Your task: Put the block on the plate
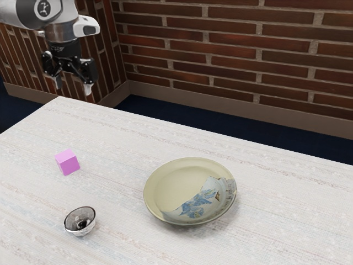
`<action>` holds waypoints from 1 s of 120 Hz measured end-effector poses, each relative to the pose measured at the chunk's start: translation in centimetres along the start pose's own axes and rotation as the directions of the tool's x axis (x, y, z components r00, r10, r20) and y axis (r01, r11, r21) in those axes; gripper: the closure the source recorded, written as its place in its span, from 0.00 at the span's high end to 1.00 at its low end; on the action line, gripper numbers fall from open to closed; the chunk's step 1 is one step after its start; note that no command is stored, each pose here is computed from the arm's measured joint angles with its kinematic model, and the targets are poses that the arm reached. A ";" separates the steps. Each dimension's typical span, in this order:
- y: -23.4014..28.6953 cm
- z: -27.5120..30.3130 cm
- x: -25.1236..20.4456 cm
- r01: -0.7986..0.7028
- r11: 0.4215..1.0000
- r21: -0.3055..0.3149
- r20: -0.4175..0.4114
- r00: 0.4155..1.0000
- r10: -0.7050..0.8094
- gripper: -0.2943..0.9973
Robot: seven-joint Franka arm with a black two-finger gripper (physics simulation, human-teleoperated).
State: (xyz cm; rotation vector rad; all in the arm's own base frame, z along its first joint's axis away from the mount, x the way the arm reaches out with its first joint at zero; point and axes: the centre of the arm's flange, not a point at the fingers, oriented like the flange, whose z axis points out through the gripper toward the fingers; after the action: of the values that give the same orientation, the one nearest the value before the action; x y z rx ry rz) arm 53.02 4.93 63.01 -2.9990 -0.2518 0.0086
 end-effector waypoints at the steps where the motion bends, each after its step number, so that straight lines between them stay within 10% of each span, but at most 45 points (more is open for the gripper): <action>1: 0.1 0.0 0.0 0.000 1.000 0.001 0.000 1.000 0.000 0.77; 24: 0.2 0.4 0.2 0.028 1.000 0.006 0.007 1.000 -0.028 0.77; 75: -0.1 20.4 1.1 0.076 0.997 0.014 0.327 0.942 -0.076 0.77; 120: -6.5 24.7 2.7 0.240 0.971 -0.013 0.260 0.938 -0.229 0.77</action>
State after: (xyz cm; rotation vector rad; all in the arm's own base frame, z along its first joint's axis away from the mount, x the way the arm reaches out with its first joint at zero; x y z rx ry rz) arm 54.23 14.95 39.42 -2.9854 -0.6443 0.3743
